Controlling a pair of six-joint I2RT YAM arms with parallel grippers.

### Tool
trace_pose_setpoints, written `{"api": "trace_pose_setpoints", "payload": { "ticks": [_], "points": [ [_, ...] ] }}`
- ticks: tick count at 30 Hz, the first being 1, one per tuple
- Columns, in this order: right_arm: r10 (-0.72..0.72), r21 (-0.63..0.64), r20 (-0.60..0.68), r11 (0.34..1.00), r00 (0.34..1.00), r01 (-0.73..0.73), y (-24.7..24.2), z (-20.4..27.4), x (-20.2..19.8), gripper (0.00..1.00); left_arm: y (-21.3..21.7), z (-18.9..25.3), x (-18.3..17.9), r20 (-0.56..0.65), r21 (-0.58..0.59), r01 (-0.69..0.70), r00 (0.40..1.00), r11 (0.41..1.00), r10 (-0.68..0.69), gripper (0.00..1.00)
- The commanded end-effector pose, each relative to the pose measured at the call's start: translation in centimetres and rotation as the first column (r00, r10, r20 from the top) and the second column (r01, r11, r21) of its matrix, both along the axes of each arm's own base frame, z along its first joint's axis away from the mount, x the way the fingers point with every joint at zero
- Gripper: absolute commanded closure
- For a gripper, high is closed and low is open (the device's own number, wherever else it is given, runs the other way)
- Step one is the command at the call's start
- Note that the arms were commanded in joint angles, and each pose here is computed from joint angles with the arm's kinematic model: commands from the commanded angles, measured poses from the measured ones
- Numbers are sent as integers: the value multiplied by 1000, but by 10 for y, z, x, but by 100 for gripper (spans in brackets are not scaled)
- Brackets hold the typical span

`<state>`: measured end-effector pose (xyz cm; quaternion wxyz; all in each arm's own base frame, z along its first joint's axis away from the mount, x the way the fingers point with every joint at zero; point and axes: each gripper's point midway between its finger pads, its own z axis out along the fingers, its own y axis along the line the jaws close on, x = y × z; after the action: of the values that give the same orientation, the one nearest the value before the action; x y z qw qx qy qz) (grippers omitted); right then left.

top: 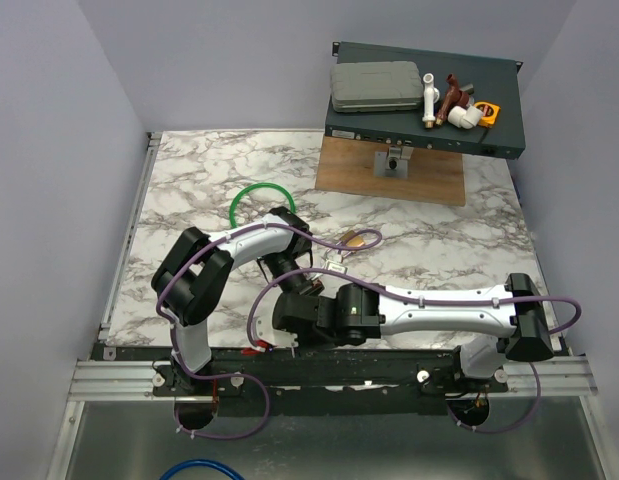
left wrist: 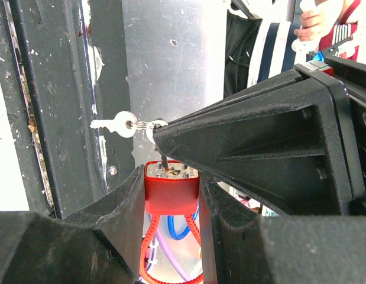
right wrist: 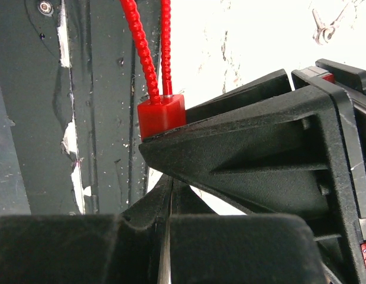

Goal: Unlock with the key

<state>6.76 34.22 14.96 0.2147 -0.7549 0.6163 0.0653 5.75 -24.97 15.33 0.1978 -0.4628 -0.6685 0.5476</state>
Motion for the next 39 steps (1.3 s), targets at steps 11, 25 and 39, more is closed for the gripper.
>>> {"api": "trace_pose_setpoints", "payload": {
  "ticks": [11,25,39],
  "points": [
    [35,48,28,998,999,-36,16,16,-8,99,-1,3,0,-65,23,-19,998,1000,20,100],
    [19,18,15,1000,1000,-20,0,3,-11,99,4,12,-2,-22,-24,-26,999,999,26,100],
    [16,176,33,984,999,-21,2,40,-9,99,13,22,-11,84,-144,12,996,990,0,100]
  ]
}}
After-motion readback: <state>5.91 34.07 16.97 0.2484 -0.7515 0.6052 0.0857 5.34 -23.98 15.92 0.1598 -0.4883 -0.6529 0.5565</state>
